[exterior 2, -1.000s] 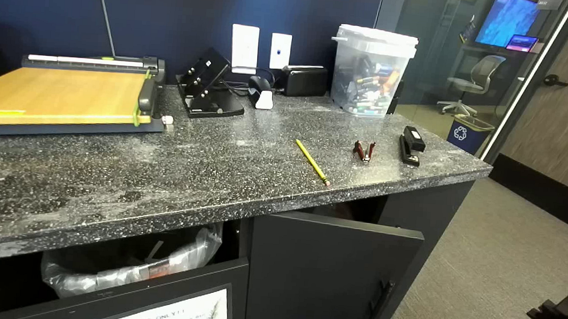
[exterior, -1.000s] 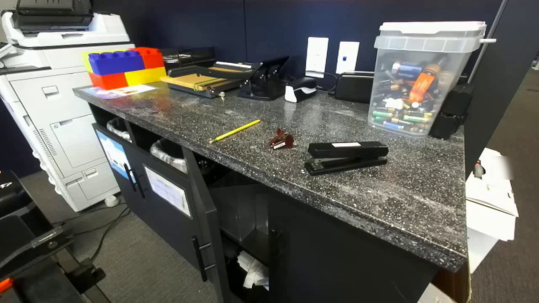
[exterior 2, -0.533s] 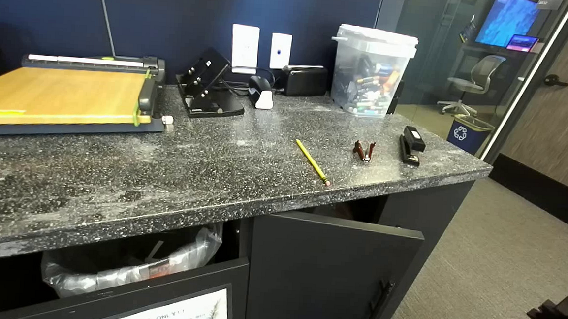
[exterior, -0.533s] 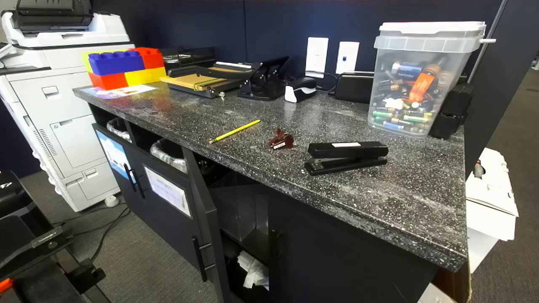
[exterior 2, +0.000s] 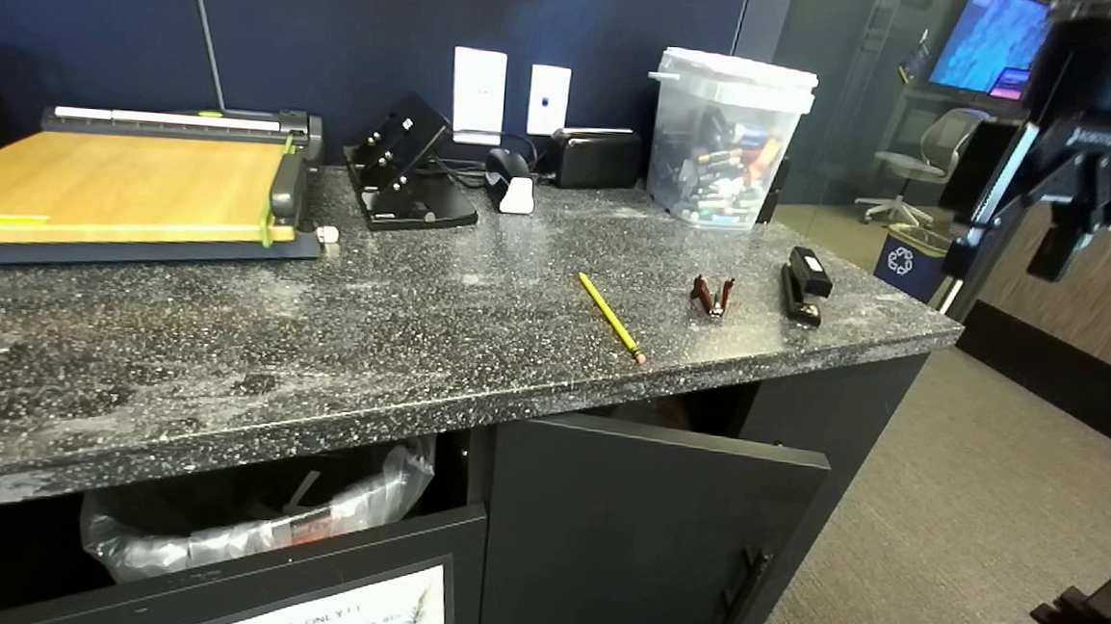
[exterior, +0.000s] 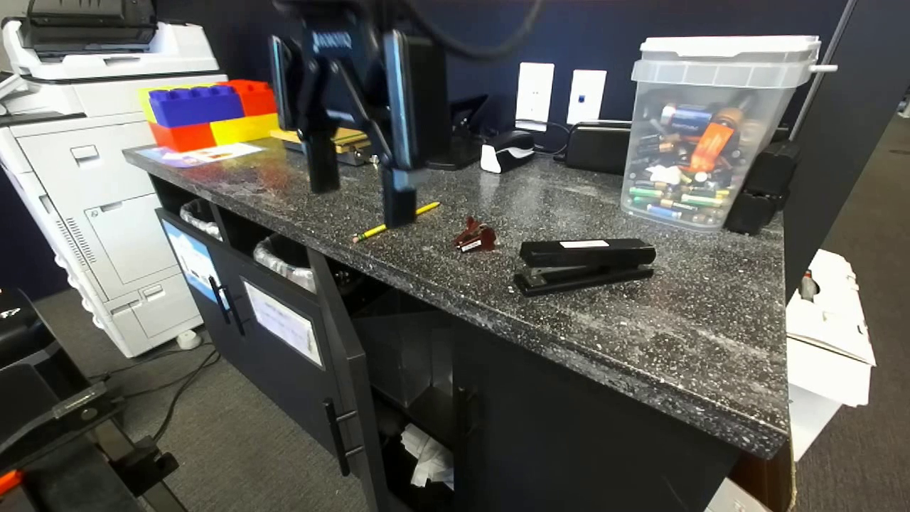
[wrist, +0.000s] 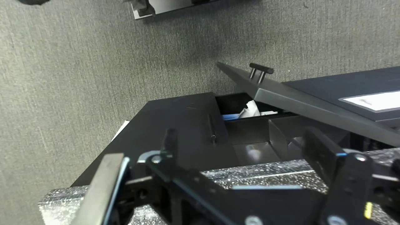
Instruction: Open the counter door
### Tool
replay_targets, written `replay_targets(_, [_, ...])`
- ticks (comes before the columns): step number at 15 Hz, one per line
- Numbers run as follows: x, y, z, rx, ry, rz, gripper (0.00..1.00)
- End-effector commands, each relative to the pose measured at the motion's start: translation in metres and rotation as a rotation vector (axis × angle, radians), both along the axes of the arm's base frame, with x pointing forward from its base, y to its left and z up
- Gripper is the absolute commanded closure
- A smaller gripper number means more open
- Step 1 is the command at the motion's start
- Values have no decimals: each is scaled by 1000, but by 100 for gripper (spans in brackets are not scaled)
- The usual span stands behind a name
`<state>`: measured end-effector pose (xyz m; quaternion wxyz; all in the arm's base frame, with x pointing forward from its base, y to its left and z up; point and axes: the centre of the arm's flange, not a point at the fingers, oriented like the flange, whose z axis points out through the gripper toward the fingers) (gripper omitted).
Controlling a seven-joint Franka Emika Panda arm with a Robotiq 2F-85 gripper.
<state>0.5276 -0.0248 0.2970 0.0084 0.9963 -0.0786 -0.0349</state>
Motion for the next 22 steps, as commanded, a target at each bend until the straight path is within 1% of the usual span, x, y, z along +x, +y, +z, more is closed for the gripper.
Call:
replay_targets(1, [23,-32,-60,-4,-37,32,0])
replay_targets(4, [18,-55,-107,-20,-47,43,0])
replay_targets(7, [10,-72,-143,-35,-34,57,0])
replay_targets(9, [7,-79,-166,-30,-42,60,0])
replay_targets(14, [10,-81,-209,13,-85,37,0])
replay_targets(18, [17,-73,-234,41,-114,23,0])
replay_targets(22, [26,-65,-253,63,-162,12,0])
